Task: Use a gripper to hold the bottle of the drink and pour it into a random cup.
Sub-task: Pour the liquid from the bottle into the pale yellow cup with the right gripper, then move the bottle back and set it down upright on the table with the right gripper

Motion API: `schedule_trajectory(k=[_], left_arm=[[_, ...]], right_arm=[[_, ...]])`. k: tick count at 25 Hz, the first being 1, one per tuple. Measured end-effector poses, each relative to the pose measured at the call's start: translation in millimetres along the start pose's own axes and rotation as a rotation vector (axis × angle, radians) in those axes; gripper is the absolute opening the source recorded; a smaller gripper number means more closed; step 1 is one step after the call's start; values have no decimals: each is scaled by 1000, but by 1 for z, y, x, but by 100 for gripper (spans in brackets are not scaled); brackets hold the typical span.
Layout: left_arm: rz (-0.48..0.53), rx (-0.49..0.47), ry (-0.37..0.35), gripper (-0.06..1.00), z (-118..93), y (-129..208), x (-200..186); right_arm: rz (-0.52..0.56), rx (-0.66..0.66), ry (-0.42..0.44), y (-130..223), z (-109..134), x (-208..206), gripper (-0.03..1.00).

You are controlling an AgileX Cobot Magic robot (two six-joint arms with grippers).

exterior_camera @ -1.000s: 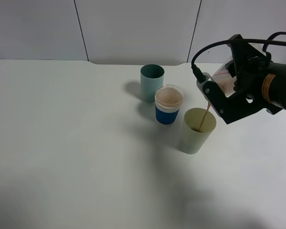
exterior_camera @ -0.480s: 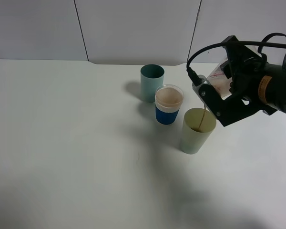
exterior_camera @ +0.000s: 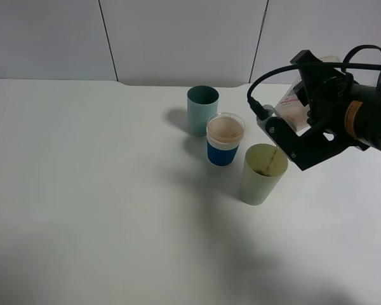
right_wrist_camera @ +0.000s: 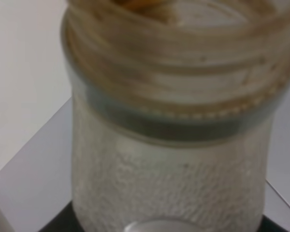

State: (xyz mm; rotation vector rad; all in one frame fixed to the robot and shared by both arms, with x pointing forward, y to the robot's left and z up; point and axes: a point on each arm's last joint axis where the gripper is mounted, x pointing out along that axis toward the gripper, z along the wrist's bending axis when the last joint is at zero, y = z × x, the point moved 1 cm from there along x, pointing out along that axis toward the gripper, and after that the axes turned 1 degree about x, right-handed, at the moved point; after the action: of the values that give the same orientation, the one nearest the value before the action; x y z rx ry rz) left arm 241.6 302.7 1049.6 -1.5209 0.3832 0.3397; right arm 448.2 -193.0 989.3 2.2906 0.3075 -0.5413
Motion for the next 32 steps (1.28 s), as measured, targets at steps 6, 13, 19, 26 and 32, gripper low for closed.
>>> schedule_trajectory(k=[6, 13, 19, 26, 32], left_arm=[[0, 0, 0, 93, 0, 0, 0], [0, 0, 0, 93, 0, 0, 0], [0, 0, 0, 93, 0, 0, 0], [0, 0, 0, 93, 0, 0, 0], [0, 0, 0, 93, 0, 0, 0]], right_arm=[[-1, 102, 0, 0, 0, 0, 35], [-1, 496, 0, 0, 0, 0, 35], [-1, 840, -1, 0, 0, 0, 35], [62, 1193, -1, 9, 3, -3, 35], [160, 1630, 57, 47, 2, -16, 35]])
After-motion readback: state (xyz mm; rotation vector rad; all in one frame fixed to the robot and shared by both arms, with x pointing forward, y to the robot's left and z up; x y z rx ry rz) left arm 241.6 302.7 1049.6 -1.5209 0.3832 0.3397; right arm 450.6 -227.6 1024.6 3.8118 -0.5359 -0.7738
